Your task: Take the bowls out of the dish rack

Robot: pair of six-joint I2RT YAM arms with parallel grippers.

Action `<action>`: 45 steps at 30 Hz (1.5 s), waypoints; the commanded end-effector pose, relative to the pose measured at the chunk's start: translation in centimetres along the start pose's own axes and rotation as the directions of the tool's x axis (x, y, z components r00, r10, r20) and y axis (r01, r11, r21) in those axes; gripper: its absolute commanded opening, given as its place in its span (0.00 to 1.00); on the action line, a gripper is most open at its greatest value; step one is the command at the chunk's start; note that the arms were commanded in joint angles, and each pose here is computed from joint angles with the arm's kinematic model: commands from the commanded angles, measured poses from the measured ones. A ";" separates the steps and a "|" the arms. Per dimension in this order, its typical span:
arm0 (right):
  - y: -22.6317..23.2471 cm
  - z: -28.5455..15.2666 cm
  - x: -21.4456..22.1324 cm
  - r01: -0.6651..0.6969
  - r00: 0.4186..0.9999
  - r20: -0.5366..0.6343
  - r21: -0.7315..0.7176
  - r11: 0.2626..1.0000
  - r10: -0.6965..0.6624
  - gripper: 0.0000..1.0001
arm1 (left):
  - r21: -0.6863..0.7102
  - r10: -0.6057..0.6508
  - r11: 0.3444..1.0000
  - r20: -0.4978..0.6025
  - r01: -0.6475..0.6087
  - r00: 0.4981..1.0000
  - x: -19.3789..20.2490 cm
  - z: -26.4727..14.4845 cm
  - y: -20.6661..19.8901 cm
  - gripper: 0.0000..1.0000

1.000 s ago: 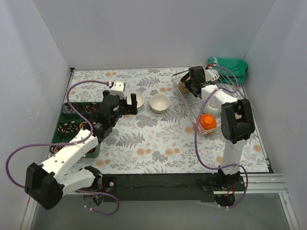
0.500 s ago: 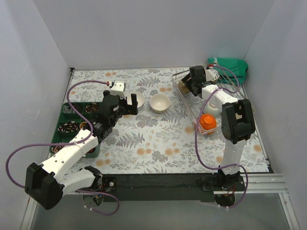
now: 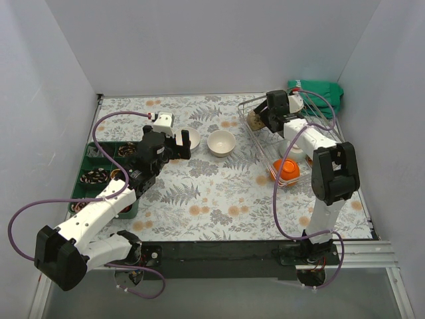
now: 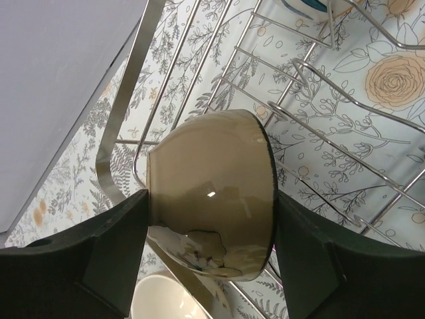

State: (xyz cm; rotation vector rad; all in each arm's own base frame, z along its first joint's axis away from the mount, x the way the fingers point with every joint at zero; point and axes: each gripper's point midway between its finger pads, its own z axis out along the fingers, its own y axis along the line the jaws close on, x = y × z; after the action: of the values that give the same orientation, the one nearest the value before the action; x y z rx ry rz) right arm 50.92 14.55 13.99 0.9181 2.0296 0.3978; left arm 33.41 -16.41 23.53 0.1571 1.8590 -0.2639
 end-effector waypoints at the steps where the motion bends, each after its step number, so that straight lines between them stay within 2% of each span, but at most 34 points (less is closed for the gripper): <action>1: 4.8 -3.2 -4.1 -0.060 0.993 0.092 -0.182 0.981 0.078 0.04 | -0.002 0.004 1.000 0.012 -0.004 1.000 -0.1 -0.1 0.1 0.98; 9: 5.6 -4.9 -5.8 0.016 0.989 0.148 -0.239 0.971 0.020 0.01 | -0.005 0.006 1.000 0.008 -0.006 1.000 0.1 -0.1 0.2 0.98; 16: 5.4 -6.1 -5.9 0.156 0.979 0.172 -0.282 0.947 -0.110 0.01 | -0.006 0.008 1.000 0.010 -0.008 1.000 0.0 -0.1 0.2 0.98; 26: 4.2 -8.0 -5.8 0.351 0.931 0.221 -0.317 0.881 -0.291 0.01 | -0.007 0.013 1.000 0.004 -0.012 1.000 0.2 0.0 0.2 0.98; 36: 3.8 -9.2 -6.5 0.515 0.854 0.280 -0.326 0.793 -0.439 0.01 | -0.004 0.014 1.000 -0.007 -0.014 1.000 0.6 0.3 0.1 0.98; 45: 4.2 -9.9 -5.9 0.658 0.753 0.311 -0.348 0.668 -0.579 0.01 | -0.002 0.018 1.000 -0.021 -0.018 1.000 1.0 0.5 0.1 0.98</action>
State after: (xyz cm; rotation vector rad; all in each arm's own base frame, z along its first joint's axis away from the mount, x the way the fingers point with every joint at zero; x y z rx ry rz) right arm 46.64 13.69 20.08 0.0692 1.9957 0.3685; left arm 33.57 -16.52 23.06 0.1605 1.8688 -0.2595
